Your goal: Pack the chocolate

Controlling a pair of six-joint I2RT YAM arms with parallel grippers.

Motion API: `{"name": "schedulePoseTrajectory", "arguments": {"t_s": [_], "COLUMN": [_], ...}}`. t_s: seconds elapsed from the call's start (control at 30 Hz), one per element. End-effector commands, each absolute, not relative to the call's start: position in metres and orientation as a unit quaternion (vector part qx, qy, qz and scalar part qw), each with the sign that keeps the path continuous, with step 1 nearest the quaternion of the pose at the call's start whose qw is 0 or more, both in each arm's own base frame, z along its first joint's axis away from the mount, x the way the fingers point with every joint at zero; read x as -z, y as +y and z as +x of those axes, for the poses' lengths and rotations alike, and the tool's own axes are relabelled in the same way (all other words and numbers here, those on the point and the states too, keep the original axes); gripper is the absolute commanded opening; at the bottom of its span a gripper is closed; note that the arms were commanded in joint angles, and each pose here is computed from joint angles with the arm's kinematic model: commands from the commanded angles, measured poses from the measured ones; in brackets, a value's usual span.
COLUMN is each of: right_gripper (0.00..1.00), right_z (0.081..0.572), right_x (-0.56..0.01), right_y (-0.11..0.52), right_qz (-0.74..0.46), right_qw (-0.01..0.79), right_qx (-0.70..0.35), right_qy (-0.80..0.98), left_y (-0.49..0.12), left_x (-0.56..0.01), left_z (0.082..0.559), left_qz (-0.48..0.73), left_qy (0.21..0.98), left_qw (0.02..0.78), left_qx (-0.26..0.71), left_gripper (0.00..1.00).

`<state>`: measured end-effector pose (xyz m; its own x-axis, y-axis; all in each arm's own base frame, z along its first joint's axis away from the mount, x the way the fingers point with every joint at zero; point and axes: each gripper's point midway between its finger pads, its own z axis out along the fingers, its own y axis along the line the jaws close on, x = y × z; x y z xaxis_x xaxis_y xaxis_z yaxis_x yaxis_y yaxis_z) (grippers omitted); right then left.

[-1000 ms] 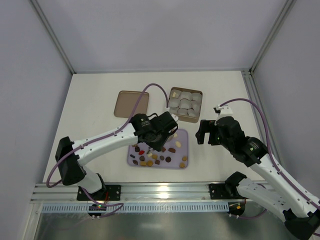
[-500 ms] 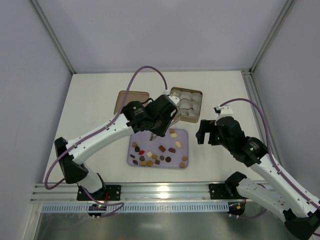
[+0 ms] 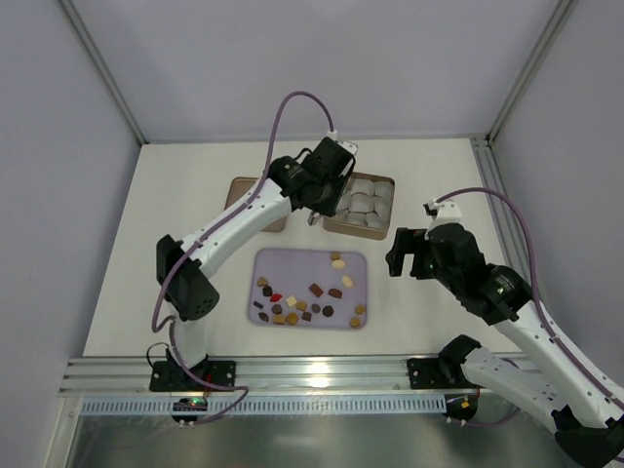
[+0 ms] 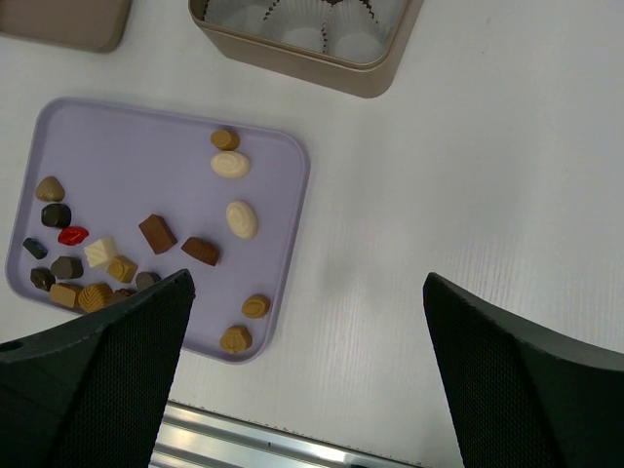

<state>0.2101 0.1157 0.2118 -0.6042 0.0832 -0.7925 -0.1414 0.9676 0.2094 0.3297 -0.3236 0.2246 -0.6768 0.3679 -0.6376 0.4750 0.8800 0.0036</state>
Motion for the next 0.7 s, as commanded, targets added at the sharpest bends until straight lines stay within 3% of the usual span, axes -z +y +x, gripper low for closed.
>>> {"name": "schedulePoseTrajectory", "arguments": {"t_s": [0.0, 0.67], "right_gripper": [1.0, 1.0], "right_z": [0.214, 0.21], "right_x": [-0.232, -0.23], "right_y": [0.109, 0.107], "right_qz": [-0.003, -0.003], "right_qw": [0.466, 0.462], "right_qx": [-0.121, -0.12], "right_qy": [0.877, 0.879], "left_y": [-0.342, -0.387], "left_x": [-0.246, -0.184], "left_z": [0.361, 0.414], "left_qz": [0.235, 0.228], "left_qy": [0.89, 0.895], "left_qw": [0.379, 0.369], "left_qx": [0.099, 0.106], "left_gripper": [0.3, 0.31]}}
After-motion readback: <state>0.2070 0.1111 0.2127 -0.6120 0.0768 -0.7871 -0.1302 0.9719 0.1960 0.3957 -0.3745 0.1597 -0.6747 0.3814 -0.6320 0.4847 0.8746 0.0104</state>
